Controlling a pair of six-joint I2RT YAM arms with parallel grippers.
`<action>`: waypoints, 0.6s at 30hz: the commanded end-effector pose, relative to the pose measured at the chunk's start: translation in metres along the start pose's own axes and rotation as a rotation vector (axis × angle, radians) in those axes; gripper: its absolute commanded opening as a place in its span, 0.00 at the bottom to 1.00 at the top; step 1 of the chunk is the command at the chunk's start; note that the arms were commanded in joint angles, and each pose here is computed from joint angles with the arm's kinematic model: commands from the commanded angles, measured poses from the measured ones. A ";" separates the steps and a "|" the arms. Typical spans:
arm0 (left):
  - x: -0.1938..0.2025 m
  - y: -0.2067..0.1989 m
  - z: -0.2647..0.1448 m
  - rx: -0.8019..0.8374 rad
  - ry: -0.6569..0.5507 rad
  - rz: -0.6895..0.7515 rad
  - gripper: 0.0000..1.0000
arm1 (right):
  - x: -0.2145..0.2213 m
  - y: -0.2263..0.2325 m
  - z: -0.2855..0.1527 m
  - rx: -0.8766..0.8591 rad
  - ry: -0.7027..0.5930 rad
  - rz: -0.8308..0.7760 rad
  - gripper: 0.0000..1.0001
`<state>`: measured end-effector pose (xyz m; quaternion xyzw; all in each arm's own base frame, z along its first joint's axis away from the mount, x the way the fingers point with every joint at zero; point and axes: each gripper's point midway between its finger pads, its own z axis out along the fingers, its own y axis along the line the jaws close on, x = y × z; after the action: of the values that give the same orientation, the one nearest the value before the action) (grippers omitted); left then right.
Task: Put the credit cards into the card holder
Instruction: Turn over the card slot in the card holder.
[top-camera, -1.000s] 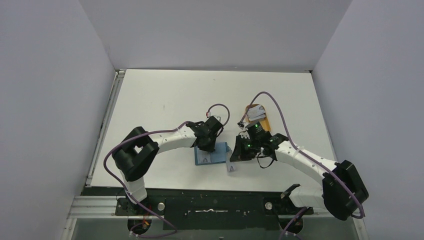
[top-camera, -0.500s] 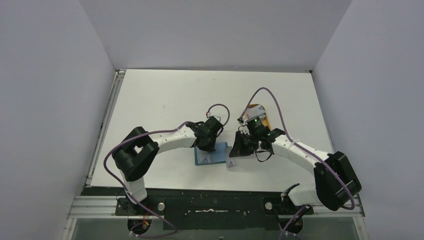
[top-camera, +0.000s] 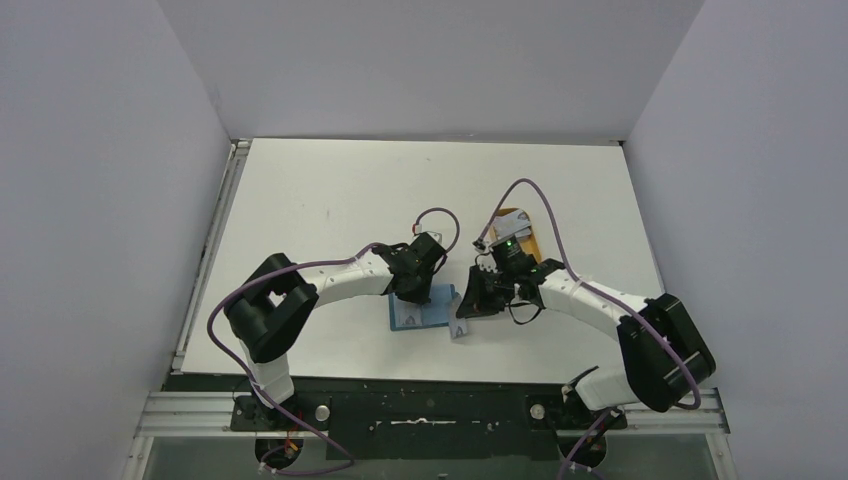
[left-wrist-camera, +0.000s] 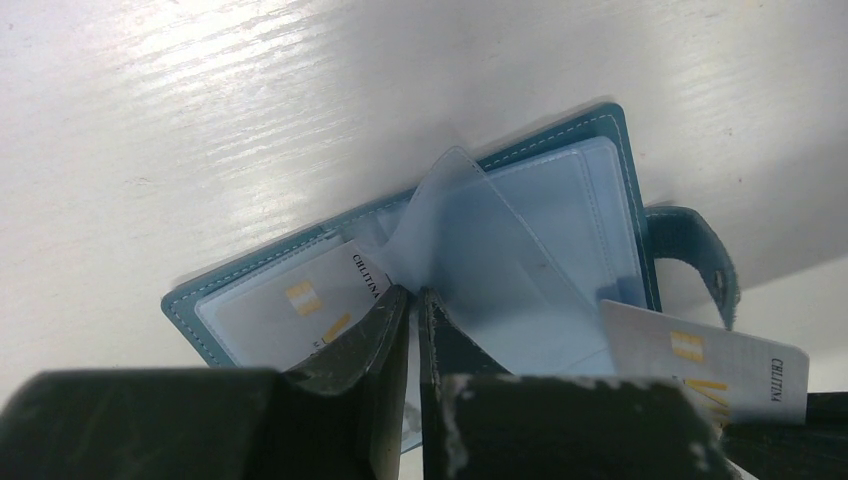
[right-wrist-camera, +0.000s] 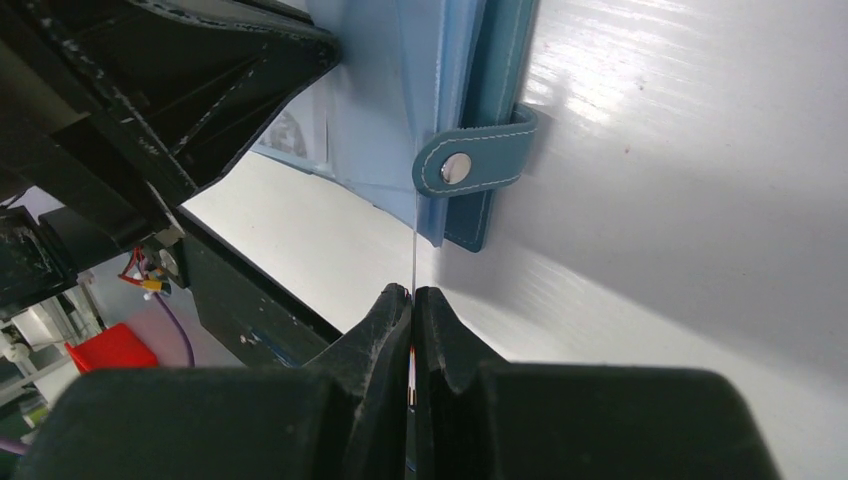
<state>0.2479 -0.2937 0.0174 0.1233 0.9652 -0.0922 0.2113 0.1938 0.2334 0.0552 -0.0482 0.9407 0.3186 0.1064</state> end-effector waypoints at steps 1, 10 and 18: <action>0.019 0.009 0.007 -0.036 0.050 0.024 0.04 | -0.011 -0.002 0.000 -0.018 -0.051 0.025 0.00; 0.019 0.009 0.008 -0.034 0.051 0.023 0.02 | -0.009 -0.006 0.001 -0.030 -0.038 0.035 0.00; 0.019 0.009 0.008 -0.035 0.051 0.023 0.00 | -0.031 0.009 -0.022 -0.043 -0.169 -0.010 0.00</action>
<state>0.2479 -0.2936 0.0173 0.1233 0.9652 -0.0920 0.2113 0.1986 0.2213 0.0504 -0.0189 0.9413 0.3171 0.1145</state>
